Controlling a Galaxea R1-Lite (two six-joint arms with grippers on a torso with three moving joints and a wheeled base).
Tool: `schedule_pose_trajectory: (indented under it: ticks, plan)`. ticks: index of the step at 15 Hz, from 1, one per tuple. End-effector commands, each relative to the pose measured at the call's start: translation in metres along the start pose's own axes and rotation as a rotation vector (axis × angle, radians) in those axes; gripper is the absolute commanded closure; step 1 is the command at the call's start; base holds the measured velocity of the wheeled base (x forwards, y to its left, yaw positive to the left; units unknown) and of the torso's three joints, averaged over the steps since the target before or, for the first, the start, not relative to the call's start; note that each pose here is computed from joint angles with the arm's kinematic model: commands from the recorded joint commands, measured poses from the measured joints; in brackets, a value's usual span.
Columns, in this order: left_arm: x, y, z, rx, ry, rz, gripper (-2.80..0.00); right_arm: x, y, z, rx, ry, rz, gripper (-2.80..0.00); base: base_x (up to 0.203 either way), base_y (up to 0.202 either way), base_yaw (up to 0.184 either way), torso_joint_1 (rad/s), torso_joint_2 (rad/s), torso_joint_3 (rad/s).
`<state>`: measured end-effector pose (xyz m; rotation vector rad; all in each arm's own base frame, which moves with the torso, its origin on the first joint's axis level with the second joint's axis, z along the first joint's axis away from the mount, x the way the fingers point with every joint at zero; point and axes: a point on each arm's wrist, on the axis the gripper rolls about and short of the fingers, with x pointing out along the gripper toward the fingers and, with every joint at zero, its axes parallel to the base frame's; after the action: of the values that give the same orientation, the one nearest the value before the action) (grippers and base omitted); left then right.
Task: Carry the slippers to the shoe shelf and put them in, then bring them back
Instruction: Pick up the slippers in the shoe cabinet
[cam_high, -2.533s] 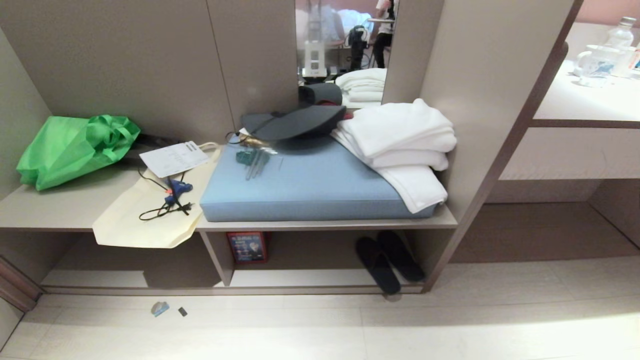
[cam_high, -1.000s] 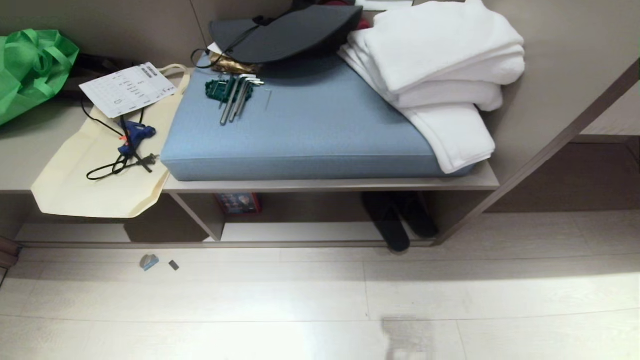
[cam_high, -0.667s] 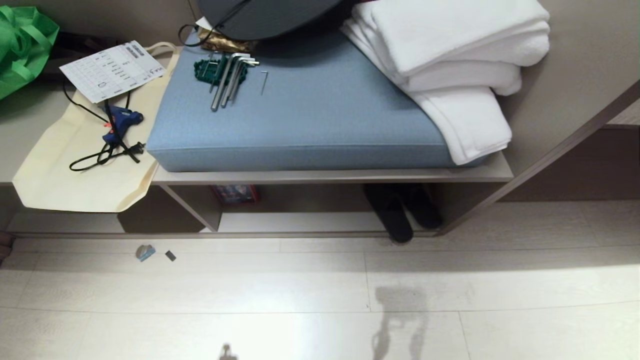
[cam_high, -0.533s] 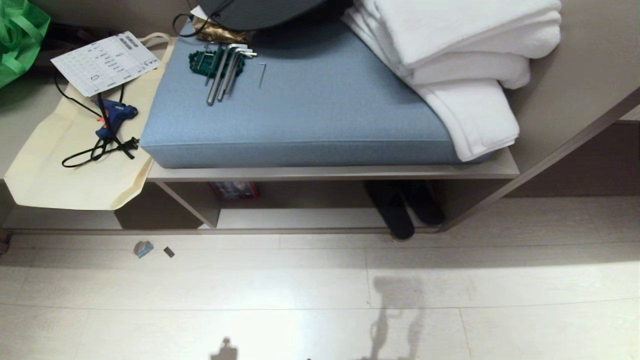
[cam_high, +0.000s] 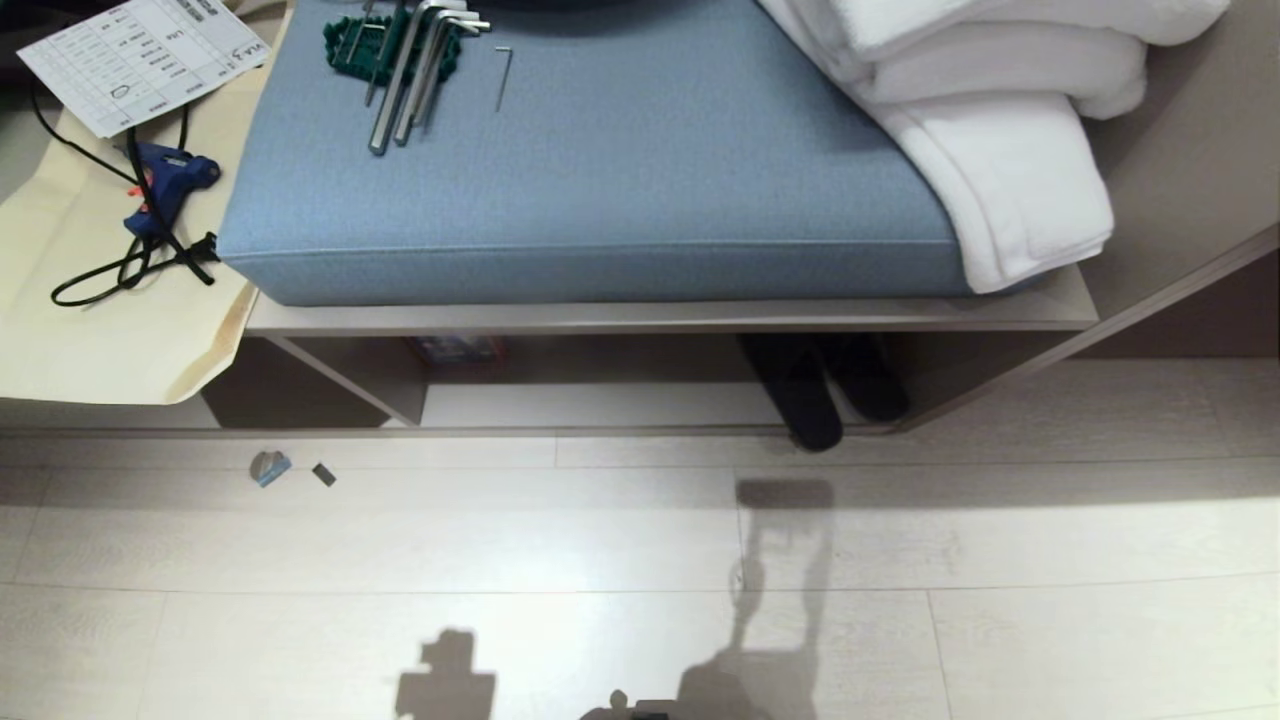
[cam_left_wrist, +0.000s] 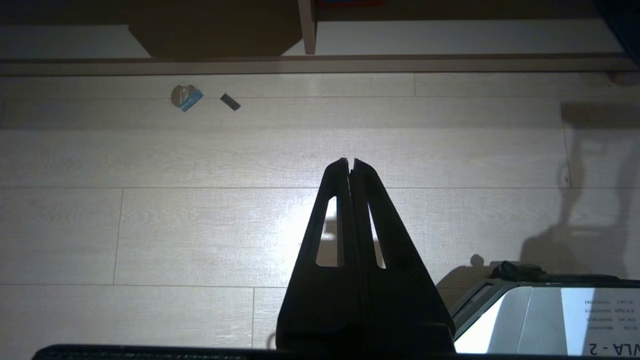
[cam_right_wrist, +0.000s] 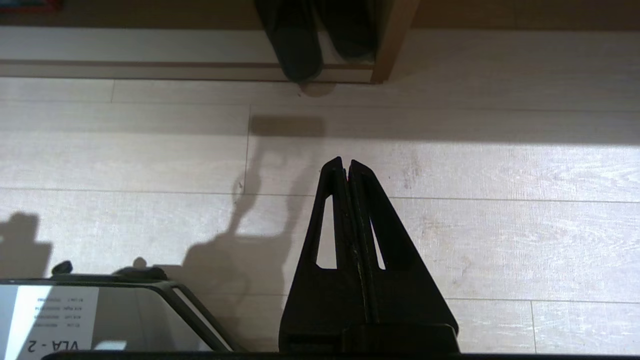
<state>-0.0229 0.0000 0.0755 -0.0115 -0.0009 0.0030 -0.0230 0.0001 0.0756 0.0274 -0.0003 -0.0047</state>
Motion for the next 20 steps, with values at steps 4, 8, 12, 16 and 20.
schedule_pose_trajectory:
  ticks: [4, 8, 12, 16, 20]
  plan:
    - [0.0001, 0.0, -0.0001, -0.001, 0.002, 0.0, 0.0, 0.0, 0.0, -0.0001, 0.0, 0.0, 0.0, 0.0, 0.0, 0.0, 0.0, 0.0, 0.0, -0.194]
    - [0.0001, 0.0, -0.0001, -0.001, 0.002, 0.0, 0.0, 0.0, 0.0, -0.0001, 0.0, 0.0, 0.0, 0.0, 0.0, 0.0, 0.0, 0.005, 0.0, -0.197]
    - [0.0001, 0.0, -0.0001, -0.001, 0.002, 0.002, 0.0, 0.0, 0.0, -0.0001, 0.002, 0.0, 0.0, 0.0, 0.0, 0.0, 0.0, 0.004, 0.0, -0.197]
    - [0.0001, 0.0, -0.0001, -0.001, 0.002, 0.0, 0.0, 0.0, 0.0, -0.0001, 0.002, 0.0, 0.0, 0.0, 0.0, 0.0, 0.0, -0.001, 0.0, -0.199]
    - [0.0001, 0.0, -0.0001, -0.001, 0.002, 0.002, 0.0, 0.0, 0.0, -0.0001, 0.002, 0.0, 0.0, 0.0, 0.0, 0.0, 0.0, 0.002, 0.0, -0.198]
